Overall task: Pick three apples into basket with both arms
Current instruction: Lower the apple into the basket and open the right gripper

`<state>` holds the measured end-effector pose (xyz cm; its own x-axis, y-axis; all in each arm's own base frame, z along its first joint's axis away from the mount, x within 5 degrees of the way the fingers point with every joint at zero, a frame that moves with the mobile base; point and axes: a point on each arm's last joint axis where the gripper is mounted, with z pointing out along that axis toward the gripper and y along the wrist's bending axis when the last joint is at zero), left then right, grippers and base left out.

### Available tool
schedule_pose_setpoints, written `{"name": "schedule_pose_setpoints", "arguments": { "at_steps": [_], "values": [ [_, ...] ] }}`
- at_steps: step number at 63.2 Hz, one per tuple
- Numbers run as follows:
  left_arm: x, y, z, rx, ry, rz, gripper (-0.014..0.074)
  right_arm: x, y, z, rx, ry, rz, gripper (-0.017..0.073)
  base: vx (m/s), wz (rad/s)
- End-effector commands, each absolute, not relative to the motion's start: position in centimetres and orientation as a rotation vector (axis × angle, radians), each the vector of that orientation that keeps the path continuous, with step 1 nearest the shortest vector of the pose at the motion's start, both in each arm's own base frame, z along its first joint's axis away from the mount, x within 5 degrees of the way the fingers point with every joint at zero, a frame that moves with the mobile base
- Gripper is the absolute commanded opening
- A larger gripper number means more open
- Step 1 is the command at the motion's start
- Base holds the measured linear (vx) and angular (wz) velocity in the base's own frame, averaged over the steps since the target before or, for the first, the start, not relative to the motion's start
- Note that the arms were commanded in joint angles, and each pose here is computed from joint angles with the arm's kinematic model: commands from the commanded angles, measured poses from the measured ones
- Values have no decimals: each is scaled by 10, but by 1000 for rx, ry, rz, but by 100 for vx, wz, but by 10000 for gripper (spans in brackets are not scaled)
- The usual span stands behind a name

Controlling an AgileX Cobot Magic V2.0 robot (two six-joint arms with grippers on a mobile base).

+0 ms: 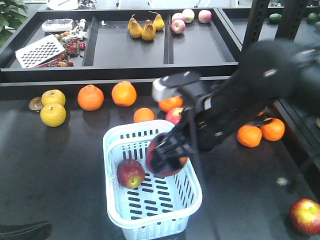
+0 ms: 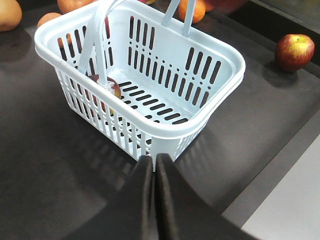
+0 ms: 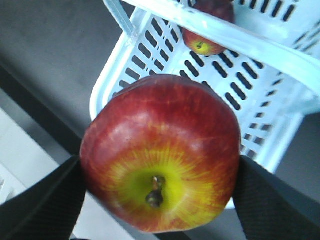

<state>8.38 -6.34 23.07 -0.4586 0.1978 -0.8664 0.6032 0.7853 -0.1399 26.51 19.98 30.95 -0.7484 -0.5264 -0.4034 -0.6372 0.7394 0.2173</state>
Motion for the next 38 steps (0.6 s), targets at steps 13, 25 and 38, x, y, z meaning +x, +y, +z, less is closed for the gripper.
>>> {"name": "schedule_pose_setpoints", "arguments": {
  "at_steps": [13,25,38],
  "values": [
    [88,-63,240,531,1990,-554,-8,300,229,260,-855,2625,521,15,0,0],
    [88,-64,241,519,1990,-567,-8,304,245,240,-884,2613,588,185,0,0],
    [88,-64,241,519,1990,-567,-8,308,246,236,-886,2593,574,539,0,0]
  ]
}}
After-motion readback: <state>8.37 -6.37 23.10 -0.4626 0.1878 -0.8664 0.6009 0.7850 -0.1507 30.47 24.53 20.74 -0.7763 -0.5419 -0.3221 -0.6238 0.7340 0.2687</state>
